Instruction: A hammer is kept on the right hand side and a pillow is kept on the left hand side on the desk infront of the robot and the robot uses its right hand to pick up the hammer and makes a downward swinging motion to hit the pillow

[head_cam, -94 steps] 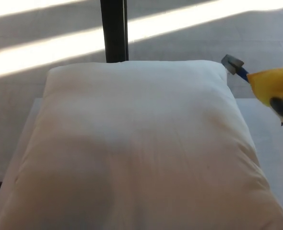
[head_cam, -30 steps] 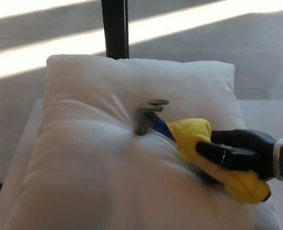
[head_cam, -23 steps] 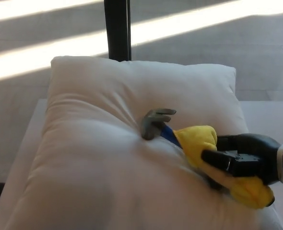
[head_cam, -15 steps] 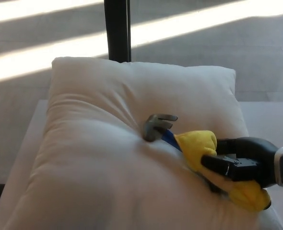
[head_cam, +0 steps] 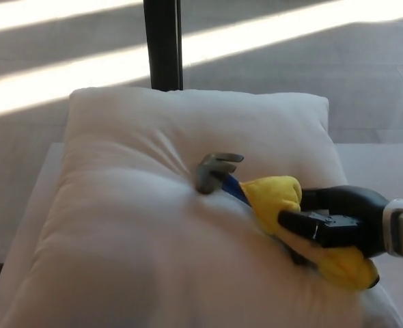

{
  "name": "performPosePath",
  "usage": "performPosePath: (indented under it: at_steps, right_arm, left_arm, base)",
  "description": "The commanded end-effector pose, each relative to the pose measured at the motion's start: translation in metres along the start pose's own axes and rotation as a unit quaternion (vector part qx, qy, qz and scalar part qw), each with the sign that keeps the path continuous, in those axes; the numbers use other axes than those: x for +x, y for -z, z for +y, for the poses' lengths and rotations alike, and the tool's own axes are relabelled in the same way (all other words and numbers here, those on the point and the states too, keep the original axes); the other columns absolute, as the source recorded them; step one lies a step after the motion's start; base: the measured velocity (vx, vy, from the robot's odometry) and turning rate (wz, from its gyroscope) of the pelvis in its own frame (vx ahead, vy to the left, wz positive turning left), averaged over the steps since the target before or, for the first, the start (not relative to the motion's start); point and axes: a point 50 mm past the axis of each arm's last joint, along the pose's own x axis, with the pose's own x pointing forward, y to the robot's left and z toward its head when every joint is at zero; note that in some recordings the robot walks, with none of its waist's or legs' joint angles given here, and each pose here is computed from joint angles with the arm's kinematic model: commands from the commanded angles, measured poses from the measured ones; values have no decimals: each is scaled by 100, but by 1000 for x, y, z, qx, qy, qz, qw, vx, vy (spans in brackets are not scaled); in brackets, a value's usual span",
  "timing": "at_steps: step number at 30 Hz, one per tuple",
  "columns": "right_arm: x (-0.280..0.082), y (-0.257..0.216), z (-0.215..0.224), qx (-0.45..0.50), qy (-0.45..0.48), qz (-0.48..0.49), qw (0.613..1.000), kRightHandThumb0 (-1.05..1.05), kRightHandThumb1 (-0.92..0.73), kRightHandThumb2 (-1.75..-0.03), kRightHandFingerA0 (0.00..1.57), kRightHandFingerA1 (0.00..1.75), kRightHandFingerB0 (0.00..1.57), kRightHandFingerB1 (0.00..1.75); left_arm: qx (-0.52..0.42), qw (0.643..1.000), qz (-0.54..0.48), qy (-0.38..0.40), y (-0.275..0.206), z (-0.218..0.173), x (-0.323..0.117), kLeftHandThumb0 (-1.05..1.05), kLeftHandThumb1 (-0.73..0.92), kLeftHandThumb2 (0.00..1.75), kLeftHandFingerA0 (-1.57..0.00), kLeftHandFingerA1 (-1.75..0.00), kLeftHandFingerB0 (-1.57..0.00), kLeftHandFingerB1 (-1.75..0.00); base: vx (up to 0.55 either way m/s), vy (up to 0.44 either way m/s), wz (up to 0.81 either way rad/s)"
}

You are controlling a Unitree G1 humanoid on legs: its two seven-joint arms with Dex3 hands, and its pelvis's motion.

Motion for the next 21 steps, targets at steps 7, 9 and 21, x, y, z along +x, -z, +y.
performPosePath:
  at_steps: [7, 9, 21]
  right_arm:
    - [-47, -79, 0, 101, -28, -121, 987, -38, -71, -90, 103, 175, 72, 155]
    - [-56, -87, -3, 111, -38, -140, 983, -40, -75, -81, 106, 175, 69, 158]
    - [-137, -112, -56, 197, 48, -276, 940, -31, -75, -106, 105, 175, 71, 170]
  left_arm:
    - [5, 1000, -11, -10, -5, 8, -2, -59, 65, 60, -71, -59, -68, -55]
    - [12, 1000, -11, -11, -5, 8, -2, -60, 66, 60, -67, -58, -67, -55]
    - [13, 1000, -10, -11, -2, 12, -4, -61, 65, 59, -72, -59, -68, -55]
  base:
    - [0, 0, 0]
    - [0, 0, 0]
    - [0, 0, 0]
